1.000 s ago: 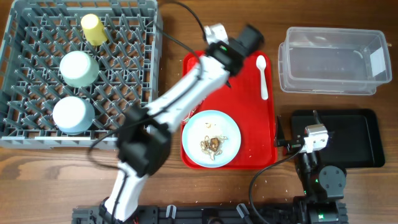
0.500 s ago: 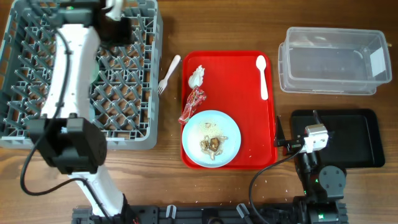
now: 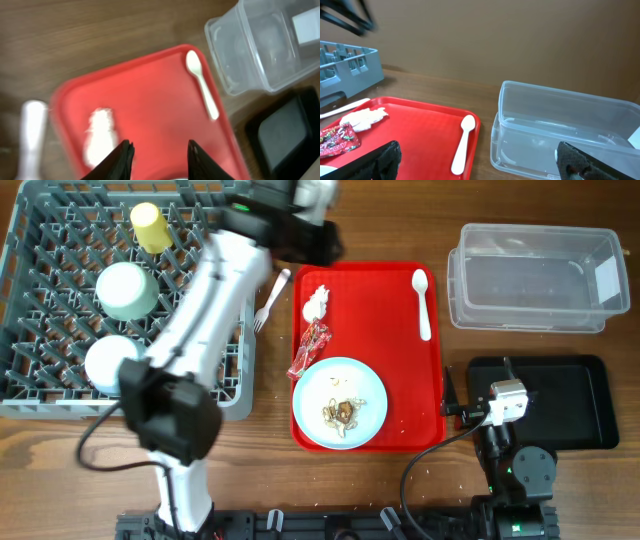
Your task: Sort waste into correct bins and load items into the dishwasher rack
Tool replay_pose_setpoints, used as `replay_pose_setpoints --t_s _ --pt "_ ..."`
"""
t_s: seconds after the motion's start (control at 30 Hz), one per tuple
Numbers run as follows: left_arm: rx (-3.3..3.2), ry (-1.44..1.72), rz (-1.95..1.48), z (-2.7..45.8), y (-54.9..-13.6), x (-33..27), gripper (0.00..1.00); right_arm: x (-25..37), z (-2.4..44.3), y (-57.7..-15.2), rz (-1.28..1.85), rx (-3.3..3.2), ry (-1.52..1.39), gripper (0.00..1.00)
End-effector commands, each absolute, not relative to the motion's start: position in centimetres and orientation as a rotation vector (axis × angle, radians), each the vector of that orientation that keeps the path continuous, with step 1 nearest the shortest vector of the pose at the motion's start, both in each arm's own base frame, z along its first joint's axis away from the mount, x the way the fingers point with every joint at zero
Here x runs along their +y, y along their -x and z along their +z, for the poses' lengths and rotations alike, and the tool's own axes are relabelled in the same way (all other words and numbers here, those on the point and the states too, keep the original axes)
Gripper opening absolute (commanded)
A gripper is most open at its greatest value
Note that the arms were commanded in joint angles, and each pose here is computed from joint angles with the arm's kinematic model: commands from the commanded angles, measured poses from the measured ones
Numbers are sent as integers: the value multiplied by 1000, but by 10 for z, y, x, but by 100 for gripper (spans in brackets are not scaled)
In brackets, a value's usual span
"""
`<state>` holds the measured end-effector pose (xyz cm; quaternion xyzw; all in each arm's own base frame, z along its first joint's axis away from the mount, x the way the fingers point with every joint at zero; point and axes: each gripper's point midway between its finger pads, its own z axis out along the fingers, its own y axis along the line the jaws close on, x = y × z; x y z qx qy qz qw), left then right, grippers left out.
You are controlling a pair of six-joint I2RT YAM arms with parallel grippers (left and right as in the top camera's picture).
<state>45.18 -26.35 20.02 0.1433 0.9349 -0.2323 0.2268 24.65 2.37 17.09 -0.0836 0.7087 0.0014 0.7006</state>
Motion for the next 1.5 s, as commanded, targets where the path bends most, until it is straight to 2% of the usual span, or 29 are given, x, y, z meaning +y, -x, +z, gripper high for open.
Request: replay_pose_setpoints --t_s 0.0,0.1,0.17,0.43,0.6,0.77,0.87,0.9,1.0,1.13,1.2,1.3,1.4,1.47 --pt "2612 -12 -533 153 -457 -323 38 21 173 -247 1 1573 165 100" --pt "2528 43 -529 107 -445 -405 43 21 173 -247 1 1573 165 100" --pt "2474 10 -418 81 -436 -427 46 21 173 -247 1 1573 165 100" --pt "2406 -15 -206 14 -430 -437 46 21 173 -247 1 1573 165 100" --pt "2367 22 -160 5 -443 -429 44 21 173 -247 1 1573 165 100" --pt "2408 2 -124 -23 -438 -425 34 21 173 -247 1 1573 165 100" --pt "2415 -2 -113 -24 -436 -423 17 21 173 -247 1 1573 165 100" --pt "2417 -3 -110 -24 -436 -423 6 21 173 -247 1 1573 165 100" --pt "2405 3 -127 -3 -436 -423 4 21 173 -247 1 1573 165 100" --pt "2364 57 -162 84 -444 -402 4 21 173 -247 1 1573 165 100" --pt "2364 82 -118 128 -452 -364 4 21 173 -247 1 1573 165 100" --pt "2417 71 -30 188 -471 -266 4 21 173 -247 1 1573 165 100" --pt "2534 -118 -132 212 -484 -170 4 21 173 -247 1 1573 165 100" --pt "2614 -150 -124 200 -486 -114 4 21 173 -247 1 1573 165 100"
